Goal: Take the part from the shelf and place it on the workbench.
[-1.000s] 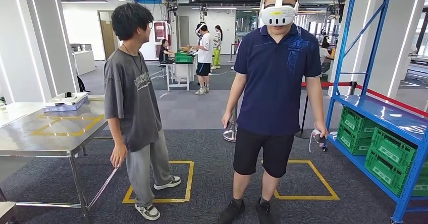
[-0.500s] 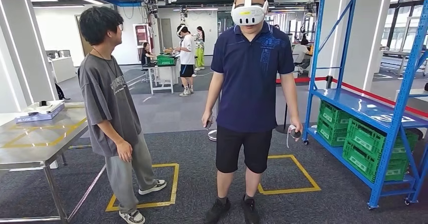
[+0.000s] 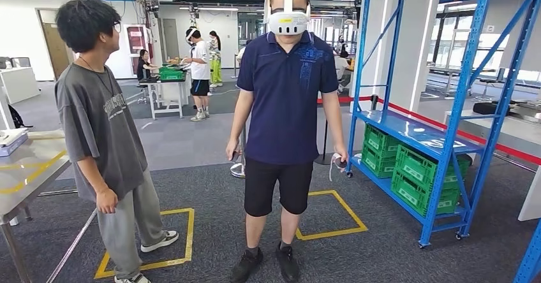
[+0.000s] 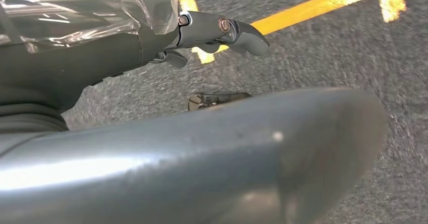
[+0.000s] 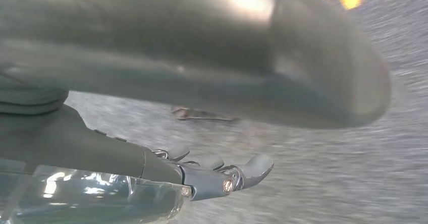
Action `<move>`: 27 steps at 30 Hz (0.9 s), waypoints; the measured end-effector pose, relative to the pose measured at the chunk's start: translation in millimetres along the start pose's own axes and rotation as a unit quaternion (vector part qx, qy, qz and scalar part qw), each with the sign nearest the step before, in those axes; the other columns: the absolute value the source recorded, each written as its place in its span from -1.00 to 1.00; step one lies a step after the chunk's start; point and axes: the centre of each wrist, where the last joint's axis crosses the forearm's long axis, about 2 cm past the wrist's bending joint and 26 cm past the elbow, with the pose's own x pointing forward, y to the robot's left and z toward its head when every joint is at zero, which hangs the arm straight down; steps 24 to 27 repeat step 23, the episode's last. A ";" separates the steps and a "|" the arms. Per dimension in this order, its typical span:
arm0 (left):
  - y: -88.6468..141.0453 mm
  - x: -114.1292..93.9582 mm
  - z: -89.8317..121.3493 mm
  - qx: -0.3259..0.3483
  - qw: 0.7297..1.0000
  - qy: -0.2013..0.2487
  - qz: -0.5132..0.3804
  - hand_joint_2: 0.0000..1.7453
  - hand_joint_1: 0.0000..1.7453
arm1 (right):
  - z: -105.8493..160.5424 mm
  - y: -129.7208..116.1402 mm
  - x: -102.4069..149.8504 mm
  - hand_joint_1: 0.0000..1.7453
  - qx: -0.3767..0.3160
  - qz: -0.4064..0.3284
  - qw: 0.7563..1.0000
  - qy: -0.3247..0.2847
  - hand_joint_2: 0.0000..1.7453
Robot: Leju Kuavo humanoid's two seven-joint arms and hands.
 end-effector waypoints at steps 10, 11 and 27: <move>-3.3 26.5 -10.8 0.015 1.000 0.000 -0.014 -1.00 -1.00 | 15.7 5.6 -59.2 -1.00 -0.012 0.005 0.996 0.090 -1.00; -3.4 18.0 -8.5 0.016 1.000 0.015 -0.013 -1.00 -1.00 | 13.8 5.7 -54.4 -1.00 -0.014 0.006 0.996 0.085 -1.00; 4.3 -108.0 51.0 0.037 0.974 0.221 -0.013 -1.00 -1.00 | -12.2 11.5 48.4 -1.00 -0.025 0.020 0.999 -0.044 -1.00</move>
